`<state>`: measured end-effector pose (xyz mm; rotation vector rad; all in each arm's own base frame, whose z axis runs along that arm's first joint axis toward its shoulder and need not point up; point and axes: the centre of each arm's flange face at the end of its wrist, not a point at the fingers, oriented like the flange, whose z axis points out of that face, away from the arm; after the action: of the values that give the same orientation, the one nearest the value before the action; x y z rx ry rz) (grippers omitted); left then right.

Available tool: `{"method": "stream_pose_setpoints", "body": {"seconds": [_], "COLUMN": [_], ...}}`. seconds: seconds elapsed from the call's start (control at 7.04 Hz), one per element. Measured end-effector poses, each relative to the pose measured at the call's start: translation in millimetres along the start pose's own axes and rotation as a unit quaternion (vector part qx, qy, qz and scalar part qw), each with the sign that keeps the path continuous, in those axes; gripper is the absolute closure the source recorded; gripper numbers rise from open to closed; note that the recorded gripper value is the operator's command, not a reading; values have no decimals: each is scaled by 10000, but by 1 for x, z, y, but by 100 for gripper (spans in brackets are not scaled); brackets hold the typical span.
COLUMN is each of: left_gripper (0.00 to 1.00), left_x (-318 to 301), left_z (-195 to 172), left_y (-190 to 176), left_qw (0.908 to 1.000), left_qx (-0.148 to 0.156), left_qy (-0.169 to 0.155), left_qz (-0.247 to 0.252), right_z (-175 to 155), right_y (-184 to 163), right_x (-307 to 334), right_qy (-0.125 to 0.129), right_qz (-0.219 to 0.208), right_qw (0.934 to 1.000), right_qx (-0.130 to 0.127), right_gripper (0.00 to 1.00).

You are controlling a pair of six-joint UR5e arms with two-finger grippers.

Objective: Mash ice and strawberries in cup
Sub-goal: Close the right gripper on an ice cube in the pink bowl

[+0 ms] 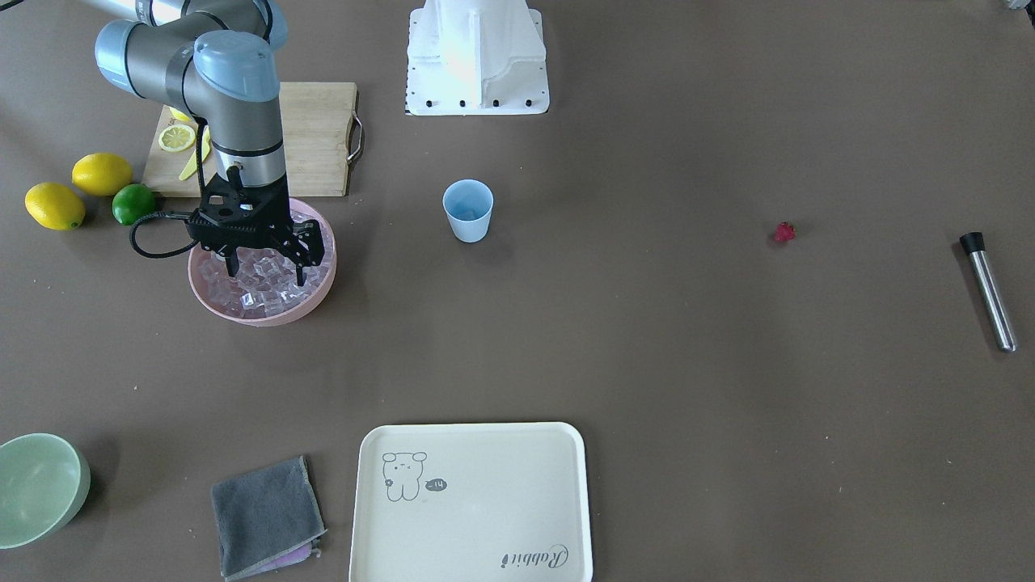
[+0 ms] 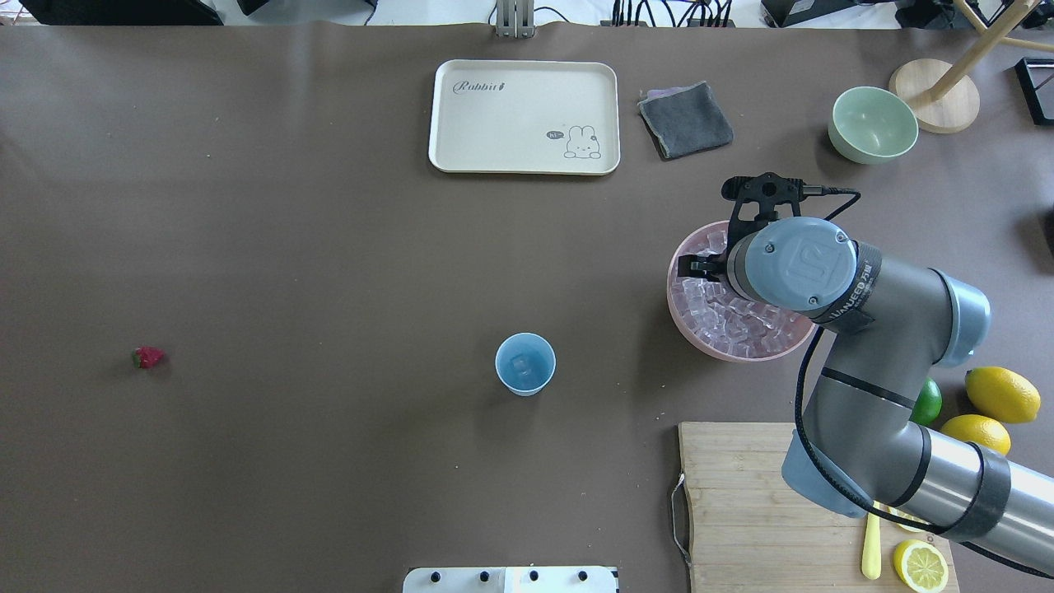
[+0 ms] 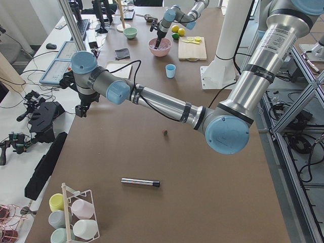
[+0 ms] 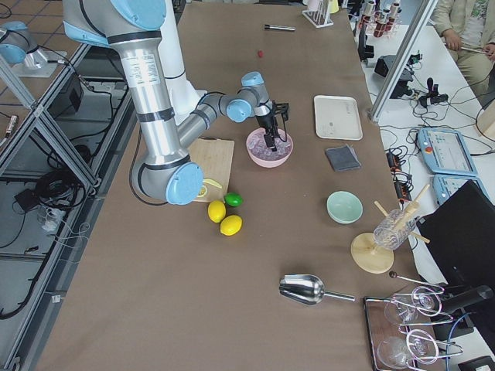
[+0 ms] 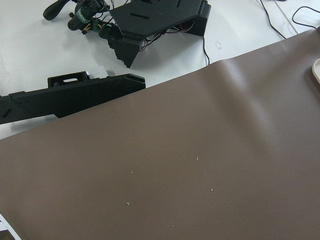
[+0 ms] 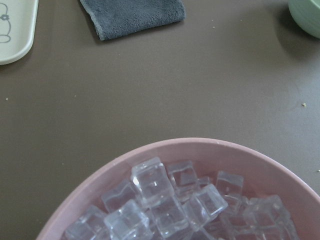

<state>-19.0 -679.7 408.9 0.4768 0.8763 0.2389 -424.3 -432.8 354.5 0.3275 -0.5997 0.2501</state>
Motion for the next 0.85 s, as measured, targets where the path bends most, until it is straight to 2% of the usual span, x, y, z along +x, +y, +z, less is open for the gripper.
{"method": "stream_pose_setpoints", "body": {"seconds": [0.14,0.28,0.85], "left_gripper": [2,2,2], "left_x": [2,4,6], "left_z": [1,0,-1], "left_y": [-2,-3,-4], "left_qw": [10000,10000,10000], "left_qx": [-2,7,18], "left_qy": [6,9,12], "left_qz": [17,35,59], "right_z": [4,7,-3], "right_y": [2,3,3], "right_x": [0,1,4], "right_qy": [37,57,-2], "right_qz": [-12,-30,-45], "right_qw": [10000,10000,10000], "right_qx": [-24,-46,-53], "right_gripper": [84,100,100]}}
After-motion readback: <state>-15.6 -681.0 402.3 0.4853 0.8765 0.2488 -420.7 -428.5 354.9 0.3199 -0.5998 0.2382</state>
